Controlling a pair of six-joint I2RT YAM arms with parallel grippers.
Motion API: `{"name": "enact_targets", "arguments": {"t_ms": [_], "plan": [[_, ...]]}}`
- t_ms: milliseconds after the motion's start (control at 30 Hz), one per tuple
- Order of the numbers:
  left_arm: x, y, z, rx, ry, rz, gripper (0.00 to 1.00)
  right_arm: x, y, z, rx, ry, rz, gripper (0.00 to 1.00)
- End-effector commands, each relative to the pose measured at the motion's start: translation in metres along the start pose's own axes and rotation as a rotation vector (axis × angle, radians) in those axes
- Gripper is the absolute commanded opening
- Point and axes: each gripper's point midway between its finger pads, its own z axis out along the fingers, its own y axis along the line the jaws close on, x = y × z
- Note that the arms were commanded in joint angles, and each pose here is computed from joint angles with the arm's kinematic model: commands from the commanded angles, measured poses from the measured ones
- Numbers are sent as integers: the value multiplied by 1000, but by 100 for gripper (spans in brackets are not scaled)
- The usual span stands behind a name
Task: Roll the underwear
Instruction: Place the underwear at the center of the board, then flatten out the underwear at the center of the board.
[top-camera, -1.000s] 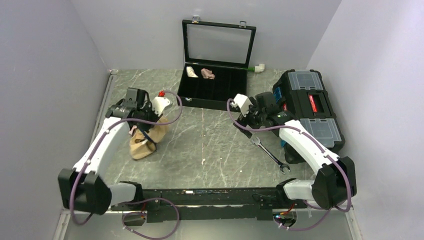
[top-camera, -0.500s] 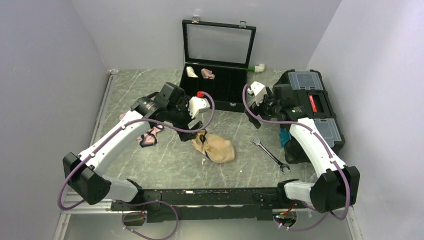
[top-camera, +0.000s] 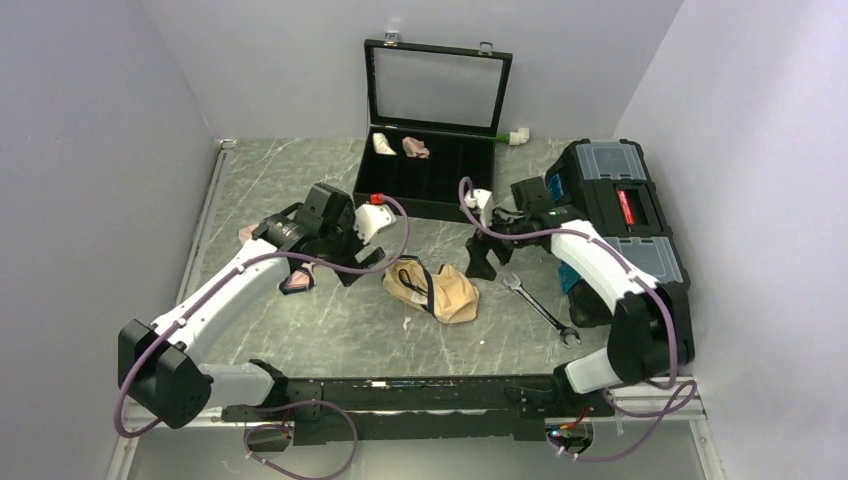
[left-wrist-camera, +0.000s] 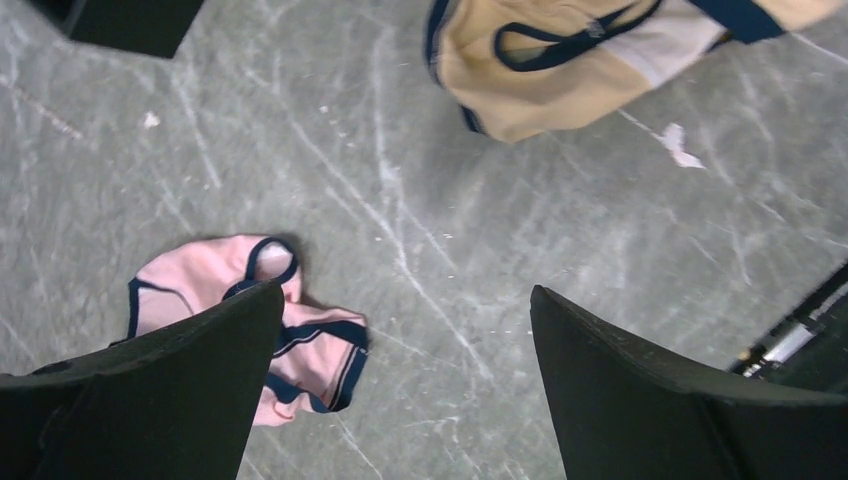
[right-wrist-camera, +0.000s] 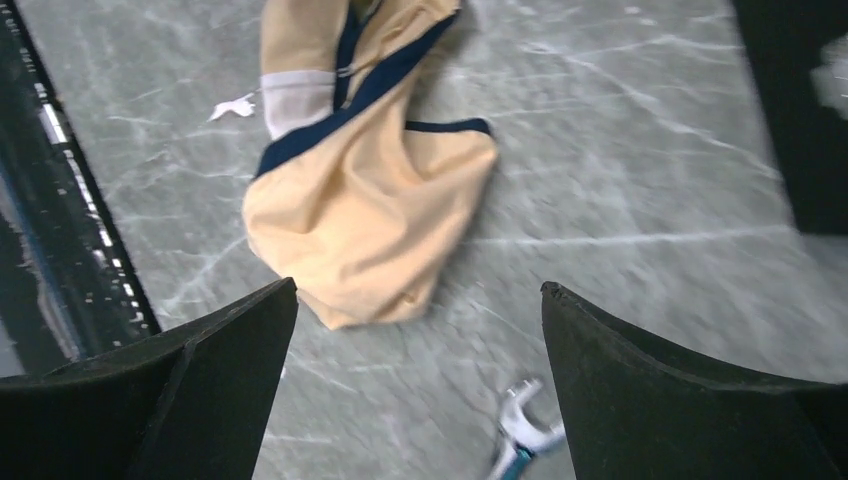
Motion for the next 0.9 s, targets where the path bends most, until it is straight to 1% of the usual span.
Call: {"name": "enact_targets", "arguments": {"t_ms": [0,133,267,400,533,567,633,700,767,867], "plan": [[-2,37,7,-74,-43,-56,99,-25,21,31,-126,-18,-2,93],[23,64,13,-75,-20,-190,99,-35,28,68,-113,35,-10,92],[53,92,7,-150,-10,-298,99,-46,28,95,-125,66,34,92],[77,107,0,-220,0,-357,99,-39,23,123,-121,126,43,91],[86,113,-1,-253,2,-375,99,-26,19,148,-98,197,38,84],[85,113,0,-250,-1,-375,99,-23,17,153,-89,214,36,81],[83,113,0,-243,-8,-369,99,-15,14,160,-79,249,39,72],[82,112,-1,-236,-15,-358,99,-13,14,162,-82,261,43,57],[81,111,0,-228,-18,-348,99,-15,15,160,-95,266,49,45],[83,110,3,-220,-21,-326,99,-26,18,154,-108,264,40,33]]}}
